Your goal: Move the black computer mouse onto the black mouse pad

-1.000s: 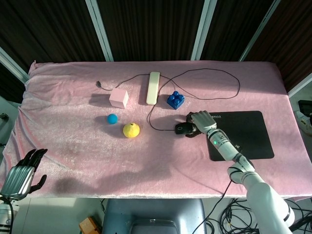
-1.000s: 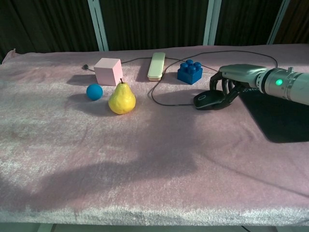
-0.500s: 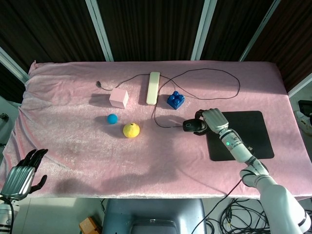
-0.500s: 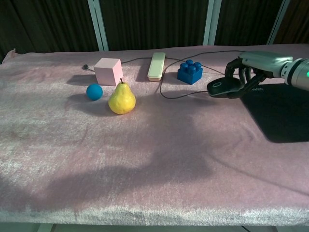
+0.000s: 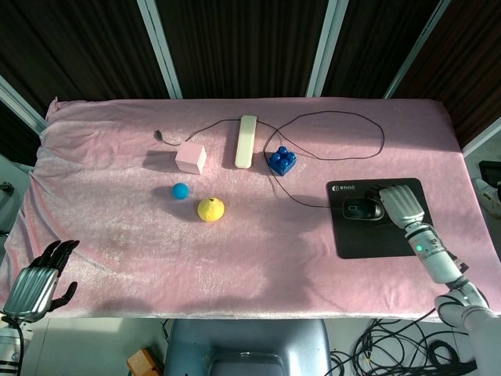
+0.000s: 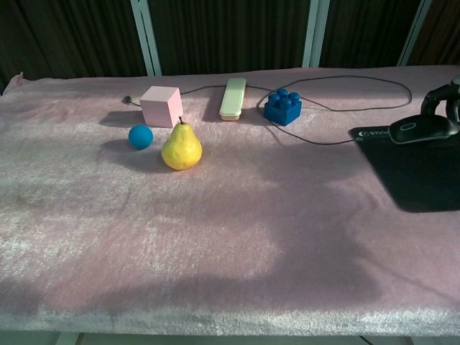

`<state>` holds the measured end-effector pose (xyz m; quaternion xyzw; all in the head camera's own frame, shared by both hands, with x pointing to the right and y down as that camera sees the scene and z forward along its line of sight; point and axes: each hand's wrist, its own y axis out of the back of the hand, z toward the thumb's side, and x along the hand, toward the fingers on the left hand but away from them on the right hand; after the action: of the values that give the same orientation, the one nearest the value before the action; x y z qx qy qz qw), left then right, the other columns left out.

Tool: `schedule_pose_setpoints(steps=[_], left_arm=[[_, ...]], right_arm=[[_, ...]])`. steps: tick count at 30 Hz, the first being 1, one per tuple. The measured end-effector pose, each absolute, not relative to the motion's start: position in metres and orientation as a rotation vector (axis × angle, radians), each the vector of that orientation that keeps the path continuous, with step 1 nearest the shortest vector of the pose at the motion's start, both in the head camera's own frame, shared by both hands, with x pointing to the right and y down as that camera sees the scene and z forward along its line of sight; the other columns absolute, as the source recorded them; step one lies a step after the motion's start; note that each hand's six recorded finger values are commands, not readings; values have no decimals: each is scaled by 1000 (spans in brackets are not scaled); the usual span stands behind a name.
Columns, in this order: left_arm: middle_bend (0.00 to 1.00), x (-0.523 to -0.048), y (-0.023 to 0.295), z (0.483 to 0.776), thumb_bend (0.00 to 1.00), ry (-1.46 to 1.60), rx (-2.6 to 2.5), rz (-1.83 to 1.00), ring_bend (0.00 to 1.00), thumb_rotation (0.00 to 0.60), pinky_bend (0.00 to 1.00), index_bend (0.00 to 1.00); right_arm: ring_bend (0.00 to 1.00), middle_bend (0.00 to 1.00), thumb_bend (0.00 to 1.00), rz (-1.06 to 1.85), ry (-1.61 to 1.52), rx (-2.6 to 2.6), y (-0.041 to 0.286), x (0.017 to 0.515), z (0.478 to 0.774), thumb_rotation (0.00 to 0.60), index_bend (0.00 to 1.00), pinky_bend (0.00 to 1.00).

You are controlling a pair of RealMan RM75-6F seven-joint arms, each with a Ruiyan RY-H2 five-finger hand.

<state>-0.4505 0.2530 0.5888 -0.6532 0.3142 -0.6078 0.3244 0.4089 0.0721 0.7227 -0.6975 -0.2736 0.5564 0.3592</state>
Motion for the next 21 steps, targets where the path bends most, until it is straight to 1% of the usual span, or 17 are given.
schedule_pose_setpoints(steps=[7, 10, 13, 15, 19, 21], left_arm=[[106, -449, 254, 591, 390, 811, -1720, -1600, 72, 600, 315, 99], [106, -449, 254, 592, 390, 805, -1722, -1601, 72, 600, 314, 98], [106, -449, 254, 592, 390, 804, -1723, -1602, 72, 600, 315, 98], [106, -449, 254, 592, 390, 805, -1724, -1603, 72, 600, 315, 99], [106, -449, 254, 591, 391, 809, -1724, -1602, 72, 600, 315, 99], [106, -450, 254, 591, 390, 811, -1724, -1600, 72, 600, 315, 99]], right_arm=[[587, 539, 505, 1577, -685, -1694, 76, 446, 725, 600, 808, 615], [558, 539, 505, 1633, -663, -1647, 77, 456, 730, 600, 802, 604], [509, 525, 505, 1675, -652, -1642, 81, 460, 738, 600, 777, 555], [460, 481, 505, 1685, -644, -1649, 83, 459, 741, 600, 747, 509], [389, 408, 504, 1686, -626, -1665, 86, 455, 747, 600, 680, 449], [355, 365, 505, 1686, -623, -1675, 88, 453, 749, 600, 598, 416]])
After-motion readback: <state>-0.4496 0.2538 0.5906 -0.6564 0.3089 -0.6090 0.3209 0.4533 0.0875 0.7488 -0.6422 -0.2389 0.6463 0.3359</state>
